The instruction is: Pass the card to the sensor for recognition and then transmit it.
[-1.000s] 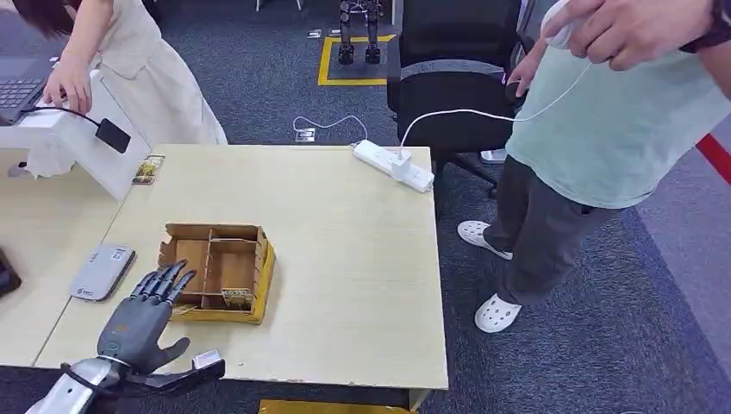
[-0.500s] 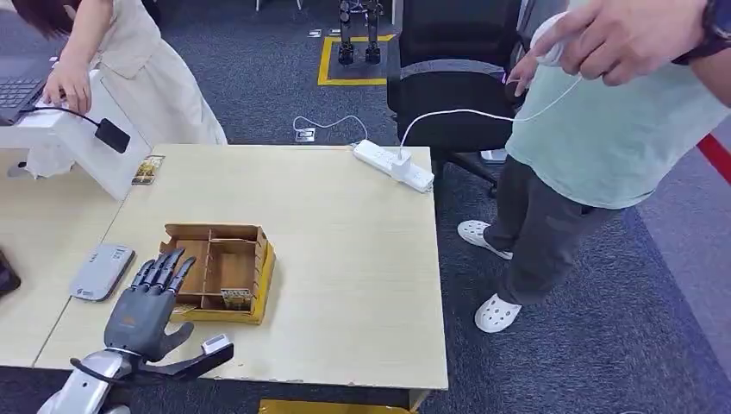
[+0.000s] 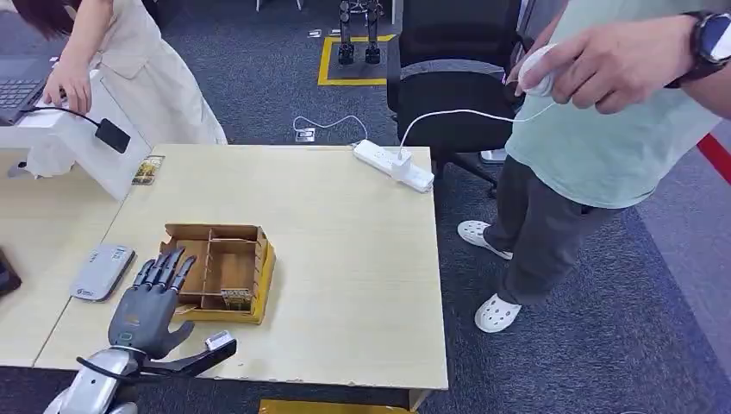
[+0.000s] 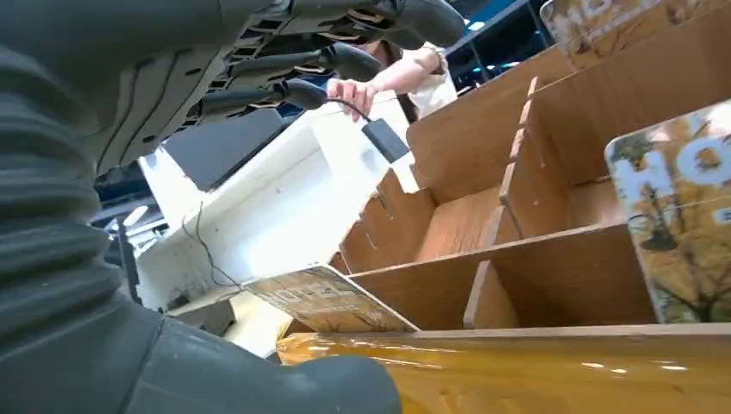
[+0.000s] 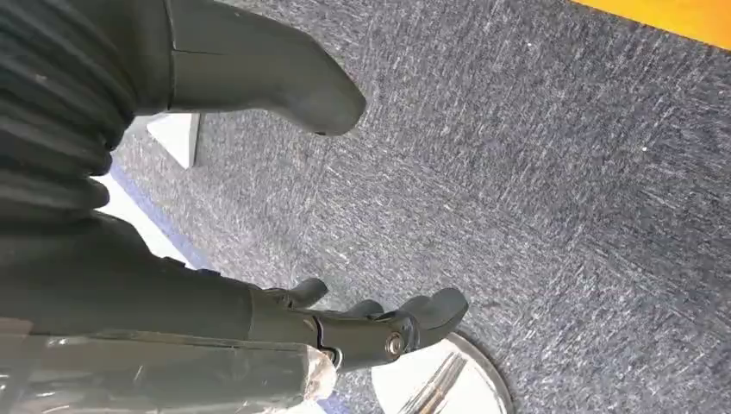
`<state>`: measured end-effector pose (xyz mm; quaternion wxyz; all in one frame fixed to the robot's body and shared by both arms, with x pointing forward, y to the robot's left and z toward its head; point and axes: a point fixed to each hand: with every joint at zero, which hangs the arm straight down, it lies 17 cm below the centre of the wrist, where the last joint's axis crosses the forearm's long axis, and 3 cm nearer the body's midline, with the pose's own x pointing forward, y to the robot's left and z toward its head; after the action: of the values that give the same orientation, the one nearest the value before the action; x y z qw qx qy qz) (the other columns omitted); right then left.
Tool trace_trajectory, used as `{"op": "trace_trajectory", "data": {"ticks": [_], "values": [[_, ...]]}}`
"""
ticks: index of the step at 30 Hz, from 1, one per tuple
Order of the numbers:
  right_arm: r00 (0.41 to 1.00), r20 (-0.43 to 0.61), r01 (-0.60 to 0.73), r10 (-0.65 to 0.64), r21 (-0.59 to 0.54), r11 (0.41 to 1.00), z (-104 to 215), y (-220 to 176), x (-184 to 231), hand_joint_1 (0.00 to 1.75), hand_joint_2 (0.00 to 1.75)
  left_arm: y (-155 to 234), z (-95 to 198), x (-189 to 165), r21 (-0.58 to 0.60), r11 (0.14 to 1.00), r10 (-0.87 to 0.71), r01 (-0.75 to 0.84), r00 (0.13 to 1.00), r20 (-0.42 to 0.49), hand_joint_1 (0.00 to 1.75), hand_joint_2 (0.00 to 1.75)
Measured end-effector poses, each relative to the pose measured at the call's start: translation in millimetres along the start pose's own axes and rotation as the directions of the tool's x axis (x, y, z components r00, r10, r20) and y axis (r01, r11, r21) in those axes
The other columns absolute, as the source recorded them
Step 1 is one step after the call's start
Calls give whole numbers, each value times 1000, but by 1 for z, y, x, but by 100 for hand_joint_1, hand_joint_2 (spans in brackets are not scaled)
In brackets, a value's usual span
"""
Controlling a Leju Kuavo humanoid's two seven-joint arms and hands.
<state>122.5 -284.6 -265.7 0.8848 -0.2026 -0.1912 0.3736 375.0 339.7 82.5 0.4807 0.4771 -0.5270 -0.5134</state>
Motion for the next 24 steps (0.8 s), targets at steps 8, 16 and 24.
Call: {"op": "trace_trajectory", "data": {"ticks": [8,16,24], "values": [[1000,9,0,0,-7,1000,0,-1,1,0,175,-2,-6,-30,8,999,-41,42,995,-89,0,175],[1000,5,4,-4,-5,1000,1,0,-1,0,175,-11,-5,-46,-10,998,-57,56,990,-127,0,175],[1000,5,8,-8,-8,1000,1,0,-2,0,175,-12,-8,-50,-13,999,-46,45,992,-121,0,175]]}}
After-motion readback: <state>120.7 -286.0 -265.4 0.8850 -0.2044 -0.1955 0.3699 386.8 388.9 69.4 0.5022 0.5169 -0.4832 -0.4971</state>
